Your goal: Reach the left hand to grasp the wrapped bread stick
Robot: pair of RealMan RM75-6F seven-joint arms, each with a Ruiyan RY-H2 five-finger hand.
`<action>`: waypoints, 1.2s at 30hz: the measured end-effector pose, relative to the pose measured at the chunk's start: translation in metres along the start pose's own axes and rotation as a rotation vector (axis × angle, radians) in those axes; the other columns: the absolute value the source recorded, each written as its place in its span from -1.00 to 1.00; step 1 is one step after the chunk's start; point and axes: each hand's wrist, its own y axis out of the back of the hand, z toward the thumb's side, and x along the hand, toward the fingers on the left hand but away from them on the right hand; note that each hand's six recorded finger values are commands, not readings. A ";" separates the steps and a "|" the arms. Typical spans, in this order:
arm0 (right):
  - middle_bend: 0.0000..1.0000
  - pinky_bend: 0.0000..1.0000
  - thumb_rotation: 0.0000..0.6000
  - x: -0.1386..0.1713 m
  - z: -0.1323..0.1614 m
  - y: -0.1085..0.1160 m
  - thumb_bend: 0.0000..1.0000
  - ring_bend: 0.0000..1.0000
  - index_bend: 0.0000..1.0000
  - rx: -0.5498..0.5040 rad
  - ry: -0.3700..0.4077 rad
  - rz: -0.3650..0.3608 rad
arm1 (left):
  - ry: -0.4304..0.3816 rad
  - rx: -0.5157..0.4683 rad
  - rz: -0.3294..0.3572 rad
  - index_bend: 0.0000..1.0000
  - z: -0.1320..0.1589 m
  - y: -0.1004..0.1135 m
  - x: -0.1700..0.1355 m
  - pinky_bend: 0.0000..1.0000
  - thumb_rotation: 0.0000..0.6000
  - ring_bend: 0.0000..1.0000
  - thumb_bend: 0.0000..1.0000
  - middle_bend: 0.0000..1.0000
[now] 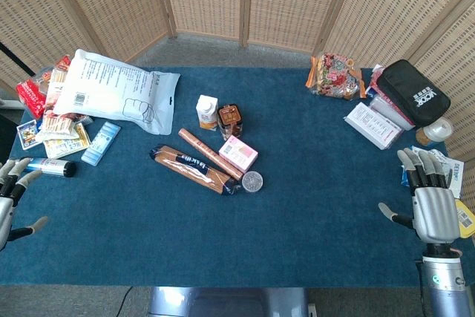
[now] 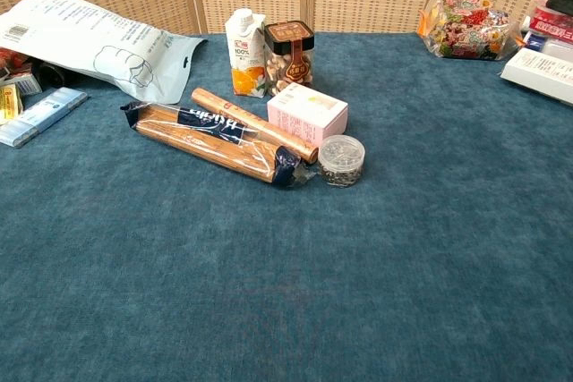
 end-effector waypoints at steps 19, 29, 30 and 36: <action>-1.00 -1.00 1.00 0.004 0.007 0.003 -1.00 -1.00 -1.00 -0.036 0.025 0.010 | -0.219 0.074 -0.189 -0.99 0.066 -0.036 0.069 -1.00 1.00 -1.00 -0.86 -1.00; -1.00 -1.00 1.00 0.004 0.003 0.008 -1.00 -1.00 -1.00 -0.063 0.019 0.003 | -0.425 0.237 -0.269 -1.00 0.160 -0.079 0.146 -1.00 1.00 -1.00 -0.86 -1.00; -1.00 -1.00 1.00 0.004 0.003 0.008 -1.00 -1.00 -1.00 -0.065 0.019 0.002 | -0.434 0.244 -0.275 -1.00 0.167 -0.084 0.151 -1.00 1.00 -1.00 -0.86 -1.00; -1.00 -1.00 1.00 0.004 -0.001 0.012 -1.00 -1.00 -1.00 -0.081 0.010 -0.003 | -0.468 0.292 -0.308 -0.98 0.202 -0.108 0.177 -1.00 1.00 -1.00 -0.86 -1.00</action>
